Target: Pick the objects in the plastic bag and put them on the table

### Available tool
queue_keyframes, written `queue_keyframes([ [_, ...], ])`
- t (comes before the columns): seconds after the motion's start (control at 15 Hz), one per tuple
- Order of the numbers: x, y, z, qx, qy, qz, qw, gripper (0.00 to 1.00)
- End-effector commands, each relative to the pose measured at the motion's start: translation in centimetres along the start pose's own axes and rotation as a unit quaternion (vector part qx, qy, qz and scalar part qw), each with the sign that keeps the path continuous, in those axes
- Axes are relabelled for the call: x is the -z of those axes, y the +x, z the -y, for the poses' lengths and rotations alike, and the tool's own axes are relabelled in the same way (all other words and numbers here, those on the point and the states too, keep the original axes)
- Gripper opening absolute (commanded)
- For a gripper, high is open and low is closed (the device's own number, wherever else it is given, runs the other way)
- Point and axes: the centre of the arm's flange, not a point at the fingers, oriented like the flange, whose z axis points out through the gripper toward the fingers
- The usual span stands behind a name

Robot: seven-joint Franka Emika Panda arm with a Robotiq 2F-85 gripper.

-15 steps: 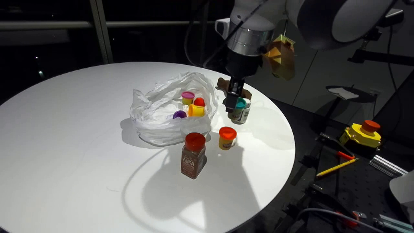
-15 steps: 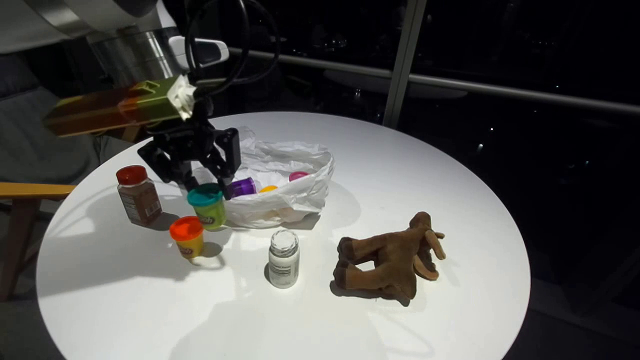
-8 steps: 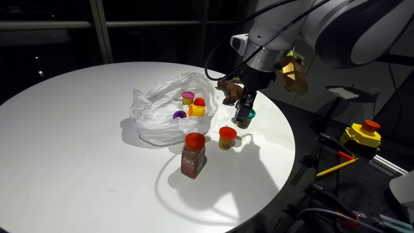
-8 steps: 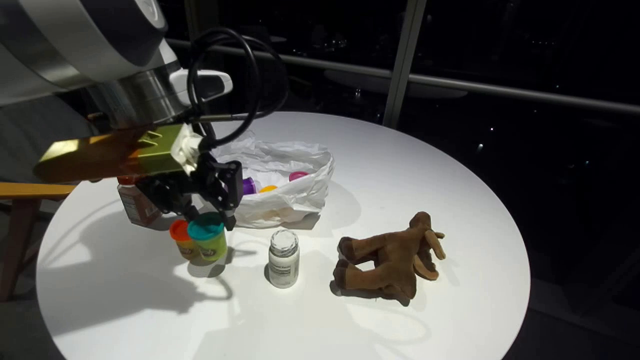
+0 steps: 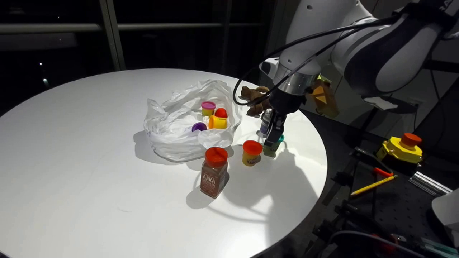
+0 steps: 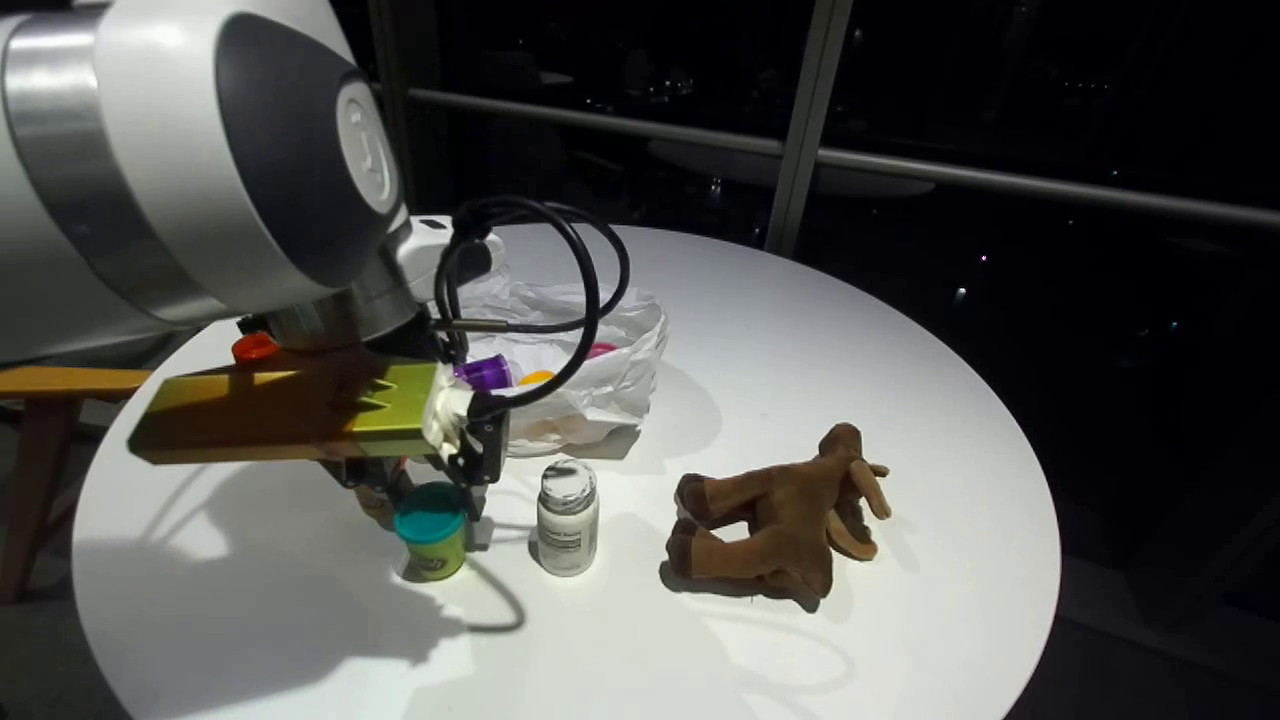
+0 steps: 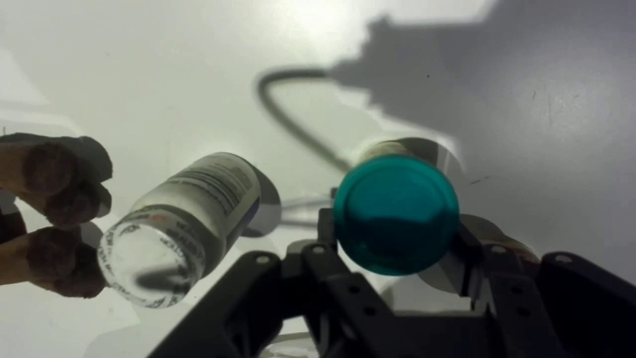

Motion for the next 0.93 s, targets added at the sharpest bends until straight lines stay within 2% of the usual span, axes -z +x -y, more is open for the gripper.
queue_keyframes([
  [0.0,-0.4,-0.3,-0.8,0.03,0.018,-0.022,0.9992,0.77],
  [0.2,2.2,-0.7,-0.9,0.04,0.008,-0.035,0.9986,0.99],
  [0.4,6.3,0.3,-0.7,0.031,-0.008,-0.041,0.9986,1.0],
  [0.53,9.3,2.0,-0.4,0.005,-0.01,-0.049,0.9987,1.0],
  [0.67,11.9,4.6,0.0,-0.046,0.013,-0.058,0.9972,1.0],
  [0.87,13.8,9.3,0.3,-0.11,0.041,-0.083,0.9895,1.0],
])
